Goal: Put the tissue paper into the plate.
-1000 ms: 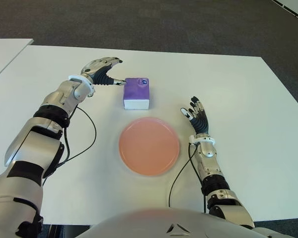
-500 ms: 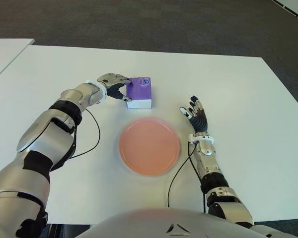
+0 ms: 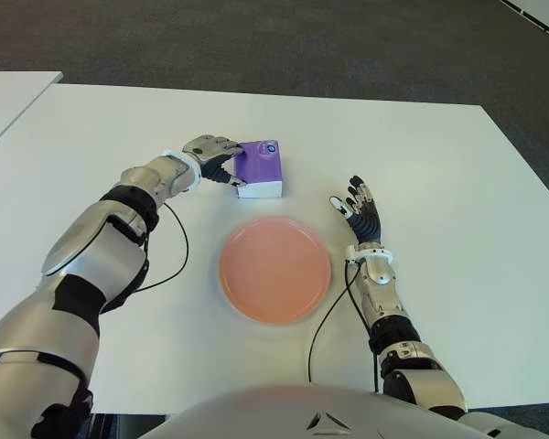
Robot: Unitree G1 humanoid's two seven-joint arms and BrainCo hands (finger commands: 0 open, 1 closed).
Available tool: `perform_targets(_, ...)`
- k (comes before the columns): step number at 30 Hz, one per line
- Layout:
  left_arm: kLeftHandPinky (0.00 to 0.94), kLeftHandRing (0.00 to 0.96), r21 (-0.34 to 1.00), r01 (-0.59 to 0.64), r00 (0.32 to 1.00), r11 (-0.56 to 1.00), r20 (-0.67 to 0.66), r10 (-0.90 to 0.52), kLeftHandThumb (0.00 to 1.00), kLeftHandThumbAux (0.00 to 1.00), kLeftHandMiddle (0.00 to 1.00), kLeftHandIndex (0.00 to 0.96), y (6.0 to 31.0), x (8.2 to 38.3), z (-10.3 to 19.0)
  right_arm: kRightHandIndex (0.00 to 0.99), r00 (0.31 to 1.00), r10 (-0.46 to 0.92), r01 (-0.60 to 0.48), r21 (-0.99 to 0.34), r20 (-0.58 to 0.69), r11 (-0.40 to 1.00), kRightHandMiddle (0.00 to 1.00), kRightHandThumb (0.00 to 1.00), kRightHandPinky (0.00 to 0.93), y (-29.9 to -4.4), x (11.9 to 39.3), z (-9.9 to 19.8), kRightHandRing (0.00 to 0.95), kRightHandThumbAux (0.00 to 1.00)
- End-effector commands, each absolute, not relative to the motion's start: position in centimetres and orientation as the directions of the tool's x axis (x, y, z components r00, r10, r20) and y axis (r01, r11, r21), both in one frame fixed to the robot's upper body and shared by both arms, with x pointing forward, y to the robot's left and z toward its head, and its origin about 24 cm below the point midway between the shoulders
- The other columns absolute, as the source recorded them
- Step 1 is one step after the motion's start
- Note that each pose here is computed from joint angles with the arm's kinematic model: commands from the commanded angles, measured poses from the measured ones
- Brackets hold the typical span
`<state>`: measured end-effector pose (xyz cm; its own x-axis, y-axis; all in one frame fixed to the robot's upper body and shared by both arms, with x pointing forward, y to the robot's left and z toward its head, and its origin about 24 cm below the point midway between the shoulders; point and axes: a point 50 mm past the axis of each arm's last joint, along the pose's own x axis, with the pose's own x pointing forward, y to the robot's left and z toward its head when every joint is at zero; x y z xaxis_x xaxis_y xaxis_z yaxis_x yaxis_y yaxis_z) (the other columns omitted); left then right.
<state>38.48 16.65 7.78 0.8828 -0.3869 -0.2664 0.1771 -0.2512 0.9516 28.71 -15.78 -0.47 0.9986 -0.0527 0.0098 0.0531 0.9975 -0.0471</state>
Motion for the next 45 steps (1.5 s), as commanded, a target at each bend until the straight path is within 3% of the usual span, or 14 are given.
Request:
perform_targets(1, 0.000, 0.000, 0.962, 0.155, 0.886, -0.225, -0.236, -0.398, 0.098, 0.244, 0.000, 0.000, 16.1, 38.5, 7.6, 0.000, 0.986, -0.057, 0.049, -0.050, -0.160, 0.998, 0.000, 0.000, 0.000, -15.7, 26.9, -3.7, 0.000, 0.617)
perform_targets(24, 0.000, 0.000, 0.996, -0.046, 0.877, -0.082, 0.001, -0.480, 0.125, 0.240, 0.000, 0.000, 16.0, 38.6, 9.9, 0.000, 0.979, -0.042, 0.035, -0.040, -0.198, 0.999, 0.000, 0.000, 0.000, -15.9, 26.9, -4.5, 0.000, 0.591)
perform_targets(33, 0.000, 0.000, 0.990, -0.138, 0.808, 0.027, 0.128, -0.575, 0.131, 0.245, 0.000, 0.000, 16.3, 37.7, 13.2, 0.000, 0.977, -0.030, 0.023, -0.038, -0.211, 0.999, 0.000, 0.005, 0.000, -16.1, 26.7, -5.0, 0.000, 0.590)
perform_targets(45, 0.000, 0.000, 0.965, -0.243, 0.730, 0.095, 0.246, -0.637, 0.142, 0.269, 0.000, 0.000, 15.4, 35.5, 14.1, 0.000, 0.979, -0.023, 0.015, -0.040, -0.205, 0.999, 0.000, 0.003, 0.000, -16.0, 26.7, -4.9, 0.000, 0.599)
